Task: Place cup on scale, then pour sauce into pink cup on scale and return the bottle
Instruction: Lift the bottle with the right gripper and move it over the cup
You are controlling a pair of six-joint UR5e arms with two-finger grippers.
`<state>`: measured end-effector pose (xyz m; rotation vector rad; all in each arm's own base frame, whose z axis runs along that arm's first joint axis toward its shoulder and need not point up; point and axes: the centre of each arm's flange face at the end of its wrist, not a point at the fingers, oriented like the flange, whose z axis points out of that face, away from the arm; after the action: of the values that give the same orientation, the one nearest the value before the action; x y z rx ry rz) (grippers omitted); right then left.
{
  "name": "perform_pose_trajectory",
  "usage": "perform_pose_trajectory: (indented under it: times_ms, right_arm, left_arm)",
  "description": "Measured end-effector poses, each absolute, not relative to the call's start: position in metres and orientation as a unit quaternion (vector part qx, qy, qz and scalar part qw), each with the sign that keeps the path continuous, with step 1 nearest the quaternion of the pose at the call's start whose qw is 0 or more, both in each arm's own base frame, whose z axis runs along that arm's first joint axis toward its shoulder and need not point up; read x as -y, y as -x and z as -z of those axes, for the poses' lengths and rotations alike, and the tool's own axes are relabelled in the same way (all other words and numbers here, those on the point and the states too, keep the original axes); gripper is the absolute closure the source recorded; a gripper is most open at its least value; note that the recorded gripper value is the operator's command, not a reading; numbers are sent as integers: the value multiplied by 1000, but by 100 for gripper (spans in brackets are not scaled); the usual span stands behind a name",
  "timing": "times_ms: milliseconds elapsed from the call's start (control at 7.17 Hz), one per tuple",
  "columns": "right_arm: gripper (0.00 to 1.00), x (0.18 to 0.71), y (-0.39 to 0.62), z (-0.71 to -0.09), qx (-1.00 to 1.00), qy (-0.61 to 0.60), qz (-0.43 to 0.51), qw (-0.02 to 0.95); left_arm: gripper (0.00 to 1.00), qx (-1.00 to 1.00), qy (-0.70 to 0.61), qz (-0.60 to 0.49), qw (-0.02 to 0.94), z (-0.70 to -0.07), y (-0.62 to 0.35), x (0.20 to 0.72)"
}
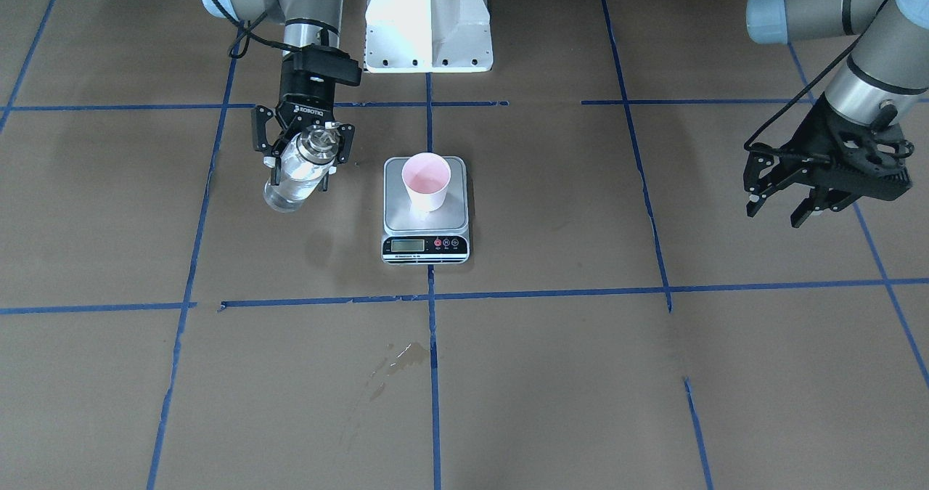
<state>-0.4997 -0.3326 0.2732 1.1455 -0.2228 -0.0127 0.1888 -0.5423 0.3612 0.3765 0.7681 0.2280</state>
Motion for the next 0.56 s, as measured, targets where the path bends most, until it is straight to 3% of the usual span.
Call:
perform_pose_trajectory:
  times_ms: [558]
  right_arm:
    - [100, 328, 522, -257, -35, -525, 119, 842]
  left_arm:
    - [38, -381, -171, -114, 902, -366, -190, 539]
